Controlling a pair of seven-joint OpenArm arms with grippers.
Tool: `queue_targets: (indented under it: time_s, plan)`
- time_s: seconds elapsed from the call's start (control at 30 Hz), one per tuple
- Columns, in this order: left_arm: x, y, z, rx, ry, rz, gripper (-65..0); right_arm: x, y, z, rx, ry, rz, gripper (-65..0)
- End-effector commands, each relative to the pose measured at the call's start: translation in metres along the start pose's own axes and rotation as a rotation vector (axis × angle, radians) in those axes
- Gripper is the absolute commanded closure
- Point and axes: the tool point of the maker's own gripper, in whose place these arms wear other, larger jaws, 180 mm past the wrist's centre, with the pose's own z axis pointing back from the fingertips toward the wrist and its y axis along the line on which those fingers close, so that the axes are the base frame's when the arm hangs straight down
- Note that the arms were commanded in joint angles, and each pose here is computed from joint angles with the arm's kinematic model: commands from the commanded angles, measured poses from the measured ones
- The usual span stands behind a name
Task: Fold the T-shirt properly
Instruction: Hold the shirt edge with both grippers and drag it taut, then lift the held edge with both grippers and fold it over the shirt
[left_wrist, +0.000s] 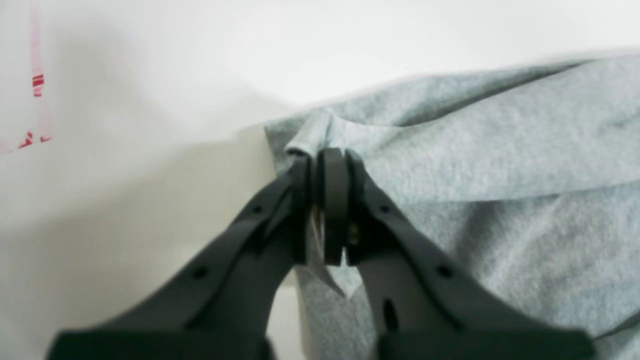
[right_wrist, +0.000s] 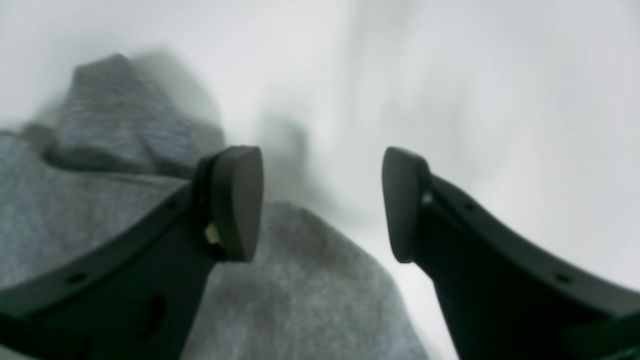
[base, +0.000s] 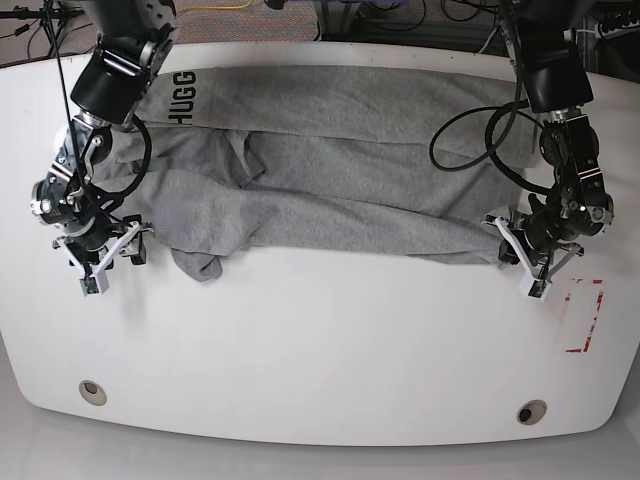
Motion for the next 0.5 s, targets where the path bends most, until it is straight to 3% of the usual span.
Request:
queue_targets:
  time_s: [0.0, 0.27, 0.47]
  plan:
    - [0.019, 0.009, 0.007, 0.02, -0.054, -0.013, -1.9, 0.002, -0.006, 0.003, 0.025, -0.036, -0.036, -36.1]
    - [0.019, 0.009, 0.007, 0.019, -0.054, -0.014, -1.9, -0.018, -0.009, -0.008, 0.086, -0.045, -0.156, -36.1]
    - [0.019, 0.009, 0.007, 0.019, -0.054, -0.014, -1.9, -0.029, -0.006, -0.013, 0.103, -0.036, -0.191, -36.1]
